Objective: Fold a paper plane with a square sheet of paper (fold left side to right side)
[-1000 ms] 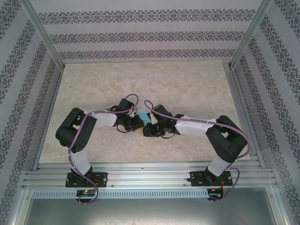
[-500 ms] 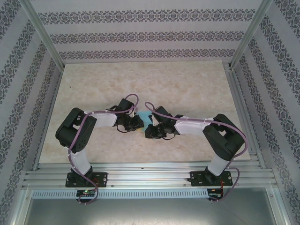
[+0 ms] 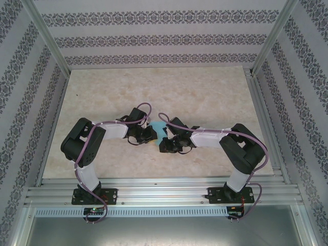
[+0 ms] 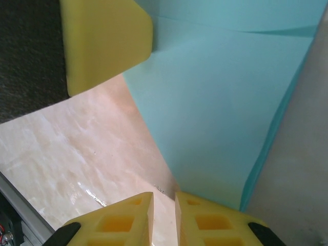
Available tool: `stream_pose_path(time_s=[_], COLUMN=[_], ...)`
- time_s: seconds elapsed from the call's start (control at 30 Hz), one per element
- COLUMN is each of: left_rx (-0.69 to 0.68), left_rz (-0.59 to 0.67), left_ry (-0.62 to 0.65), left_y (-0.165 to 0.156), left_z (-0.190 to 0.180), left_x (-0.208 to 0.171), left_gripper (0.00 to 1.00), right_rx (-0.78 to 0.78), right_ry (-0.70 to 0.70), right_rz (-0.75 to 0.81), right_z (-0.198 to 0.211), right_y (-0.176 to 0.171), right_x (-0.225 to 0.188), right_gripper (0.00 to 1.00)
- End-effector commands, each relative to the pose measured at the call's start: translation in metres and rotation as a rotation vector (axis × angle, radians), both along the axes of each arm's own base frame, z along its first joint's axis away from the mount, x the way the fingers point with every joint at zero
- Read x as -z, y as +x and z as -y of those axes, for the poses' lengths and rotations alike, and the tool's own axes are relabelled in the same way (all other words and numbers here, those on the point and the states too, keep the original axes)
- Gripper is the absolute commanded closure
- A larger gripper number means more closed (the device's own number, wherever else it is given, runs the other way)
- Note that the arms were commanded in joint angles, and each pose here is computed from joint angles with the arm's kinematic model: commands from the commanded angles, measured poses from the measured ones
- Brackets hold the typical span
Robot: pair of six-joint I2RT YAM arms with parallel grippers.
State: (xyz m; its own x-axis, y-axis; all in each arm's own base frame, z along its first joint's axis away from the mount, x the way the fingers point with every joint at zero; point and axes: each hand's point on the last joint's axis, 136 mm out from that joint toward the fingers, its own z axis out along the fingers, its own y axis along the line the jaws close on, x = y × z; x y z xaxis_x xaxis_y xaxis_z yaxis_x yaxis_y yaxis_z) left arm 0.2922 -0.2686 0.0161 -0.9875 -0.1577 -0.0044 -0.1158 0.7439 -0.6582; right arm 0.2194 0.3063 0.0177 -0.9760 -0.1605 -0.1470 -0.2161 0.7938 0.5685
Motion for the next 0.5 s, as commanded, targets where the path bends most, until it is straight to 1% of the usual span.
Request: stream_pose_path(time_s=[0.0, 0.2, 0.3, 0.47], left_rx=[0.002, 0.003, 0.004, 0.004], left_rz=[-0.094, -0.101, -0.102, -0.109], left_ry=[0.175, 0.188, 0.193, 0.208], left_y=[-0.027, -0.027, -0.027, -0.029], left_z=[-0.025, -0.027, -0.027, -0.029], left_x=[0.045, 0.051, 0.053, 0.056], left_gripper=[0.85, 0.85, 0.85, 0.86], right_rx=[0.017, 0.054, 0.086, 0.107], right_ry=[-0.023, -0.009, 0.018, 0.009], right_rz=[-0.049, -0.107, -0.145, -0.181], right_z=[0.01, 0.017, 0.021, 0.031], right_y=[-0.007, -0.016, -0.02, -0.03], right_x=[0.014, 0.028, 0.034, 0.042], right_gripper=[0.81, 0.82, 0.85, 0.87])
